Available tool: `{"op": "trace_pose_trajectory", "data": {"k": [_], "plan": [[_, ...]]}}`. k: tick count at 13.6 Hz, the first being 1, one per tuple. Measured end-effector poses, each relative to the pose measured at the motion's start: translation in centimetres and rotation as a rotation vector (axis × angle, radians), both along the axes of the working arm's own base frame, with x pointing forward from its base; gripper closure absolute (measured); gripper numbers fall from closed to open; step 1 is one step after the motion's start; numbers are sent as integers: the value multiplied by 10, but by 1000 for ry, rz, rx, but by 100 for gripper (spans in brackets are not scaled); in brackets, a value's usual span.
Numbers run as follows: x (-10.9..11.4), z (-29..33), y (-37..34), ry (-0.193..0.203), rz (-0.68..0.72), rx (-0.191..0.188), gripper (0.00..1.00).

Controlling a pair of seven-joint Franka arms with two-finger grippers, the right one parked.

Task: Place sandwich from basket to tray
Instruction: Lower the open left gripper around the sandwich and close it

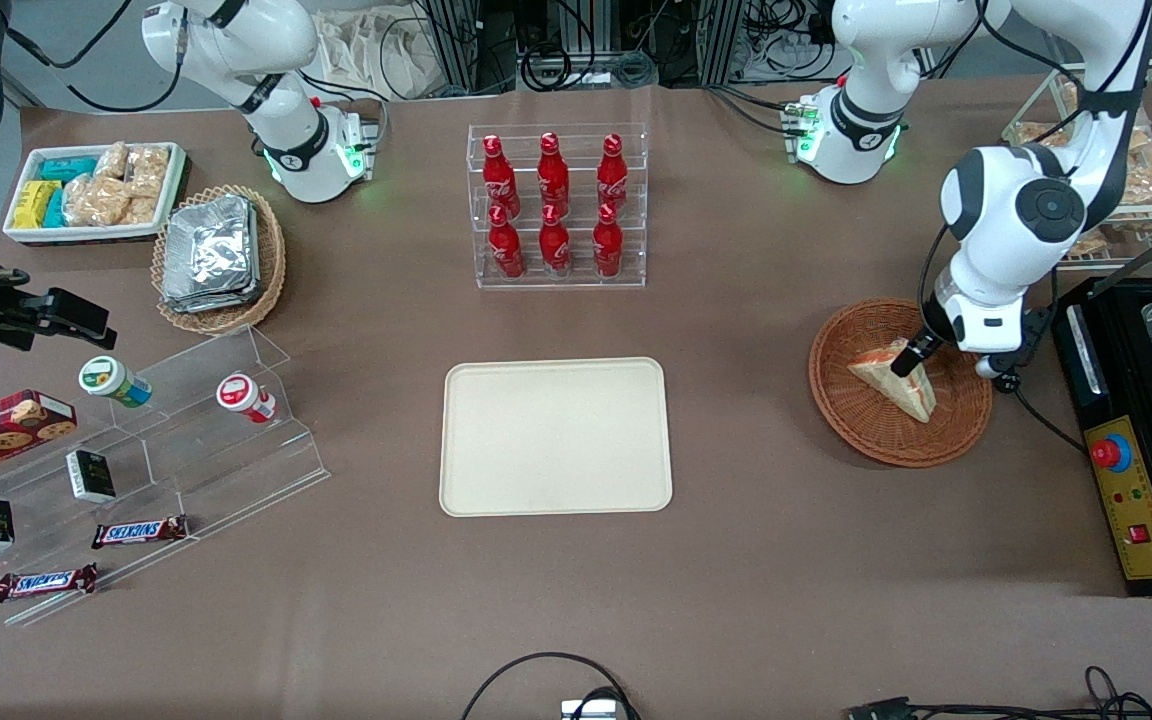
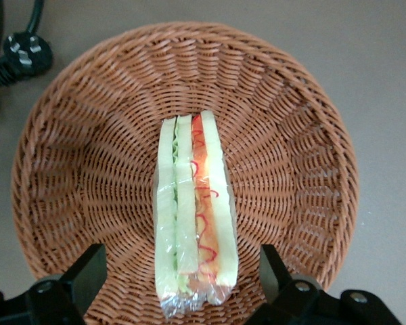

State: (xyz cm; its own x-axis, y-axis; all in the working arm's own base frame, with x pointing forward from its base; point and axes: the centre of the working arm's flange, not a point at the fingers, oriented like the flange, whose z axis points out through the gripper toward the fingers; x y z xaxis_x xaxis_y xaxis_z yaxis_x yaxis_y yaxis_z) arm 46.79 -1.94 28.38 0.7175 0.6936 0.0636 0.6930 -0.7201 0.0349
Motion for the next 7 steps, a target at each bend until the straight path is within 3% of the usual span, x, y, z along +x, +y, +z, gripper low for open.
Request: {"op": "trace_pose_trajectory", "data": {"k": [7], "plan": [[0, -29, -1, -6, 34, -13, 0]]}}
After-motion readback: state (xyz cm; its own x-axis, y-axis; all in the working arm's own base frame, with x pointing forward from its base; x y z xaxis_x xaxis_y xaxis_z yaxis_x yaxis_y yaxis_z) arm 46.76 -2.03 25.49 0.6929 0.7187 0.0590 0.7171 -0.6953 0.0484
